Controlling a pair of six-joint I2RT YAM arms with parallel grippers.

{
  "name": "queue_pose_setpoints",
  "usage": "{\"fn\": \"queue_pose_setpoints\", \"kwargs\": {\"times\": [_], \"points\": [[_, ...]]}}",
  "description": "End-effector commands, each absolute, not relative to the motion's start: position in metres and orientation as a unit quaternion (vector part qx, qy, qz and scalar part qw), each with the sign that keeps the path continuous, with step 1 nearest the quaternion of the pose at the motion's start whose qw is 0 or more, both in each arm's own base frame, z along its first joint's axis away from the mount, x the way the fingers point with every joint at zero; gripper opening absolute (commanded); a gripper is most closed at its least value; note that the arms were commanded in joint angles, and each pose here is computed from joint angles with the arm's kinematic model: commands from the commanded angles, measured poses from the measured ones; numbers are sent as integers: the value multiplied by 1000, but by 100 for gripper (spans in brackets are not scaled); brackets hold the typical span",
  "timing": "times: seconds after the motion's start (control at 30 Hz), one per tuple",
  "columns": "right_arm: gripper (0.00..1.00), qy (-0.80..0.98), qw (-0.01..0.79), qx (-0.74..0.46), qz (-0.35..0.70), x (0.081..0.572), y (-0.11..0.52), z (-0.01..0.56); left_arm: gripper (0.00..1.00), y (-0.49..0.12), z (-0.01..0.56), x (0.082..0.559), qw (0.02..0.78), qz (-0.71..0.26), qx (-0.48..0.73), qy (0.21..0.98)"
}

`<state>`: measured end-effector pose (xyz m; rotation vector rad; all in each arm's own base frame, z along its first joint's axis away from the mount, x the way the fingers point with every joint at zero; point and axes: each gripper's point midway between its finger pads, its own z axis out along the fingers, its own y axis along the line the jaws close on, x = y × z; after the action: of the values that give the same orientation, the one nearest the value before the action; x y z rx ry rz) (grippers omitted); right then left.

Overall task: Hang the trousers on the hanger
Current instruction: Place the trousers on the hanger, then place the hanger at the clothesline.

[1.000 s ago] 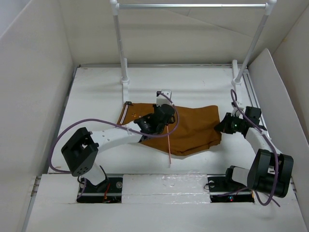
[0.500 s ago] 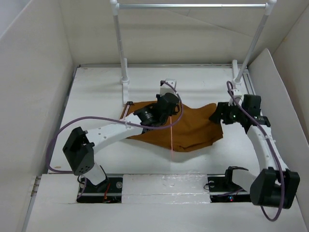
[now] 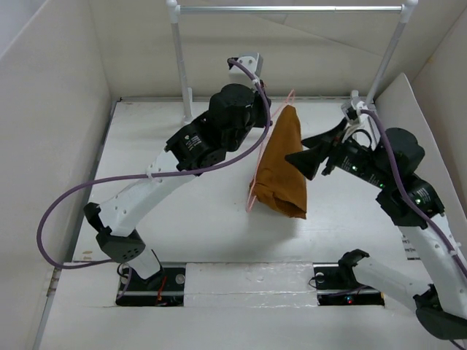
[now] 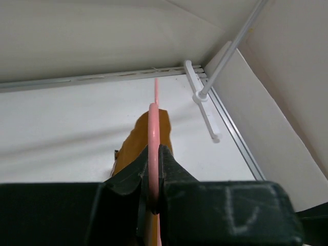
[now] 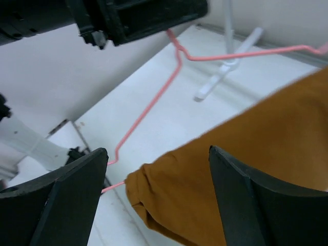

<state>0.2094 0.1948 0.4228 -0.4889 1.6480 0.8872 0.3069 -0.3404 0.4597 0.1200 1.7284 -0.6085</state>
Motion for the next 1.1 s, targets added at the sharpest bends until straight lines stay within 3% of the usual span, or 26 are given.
{"fn": "queue_pose_setpoints", "kwargs": {"times": [0.0,0.23,0.37,0.43,0.47,0.5,0.57,0.7,0.73,0.8,0.83,0.87,0.97,1.07], "points": [[85,698,538,-180,436,216,232,419,0,-345,490,301,621,-303,52,721],[85,699,496,-166,487,235,294,392,0,-345,488,295,618,-316,55,718],[79,721,481,-125,482,242,308,368,0,-340,485,292,620,-319,51,715],[36,716,486,-101,491,240,312,360,0,-337,485,291,623,-320,49,712],[36,716,486,-101,491,240,313,360,0,-336,485,292,624,-319,47,712],[10,702,504,-88,495,243,311,369,0,-335,483,292,624,-316,49,713],[0,688,511,-77,510,237,309,376,0,-332,485,290,626,-316,48,711],[0,654,537,-56,530,233,297,400,0,-321,491,296,634,-321,34,703],[0,651,542,-59,528,233,292,407,7,-315,493,302,634,-320,30,703],[0,654,554,-68,511,240,275,425,39,-311,509,301,642,-329,30,692],[0,650,563,-70,506,244,269,434,65,-304,519,302,651,-327,26,685],[0,657,567,-78,492,248,263,434,74,-300,527,303,659,-323,22,679],[0,661,574,-99,473,270,242,447,91,-284,565,295,684,-327,18,651],[0,668,578,-102,458,299,220,455,95,-270,586,287,698,-328,17,637]]}}
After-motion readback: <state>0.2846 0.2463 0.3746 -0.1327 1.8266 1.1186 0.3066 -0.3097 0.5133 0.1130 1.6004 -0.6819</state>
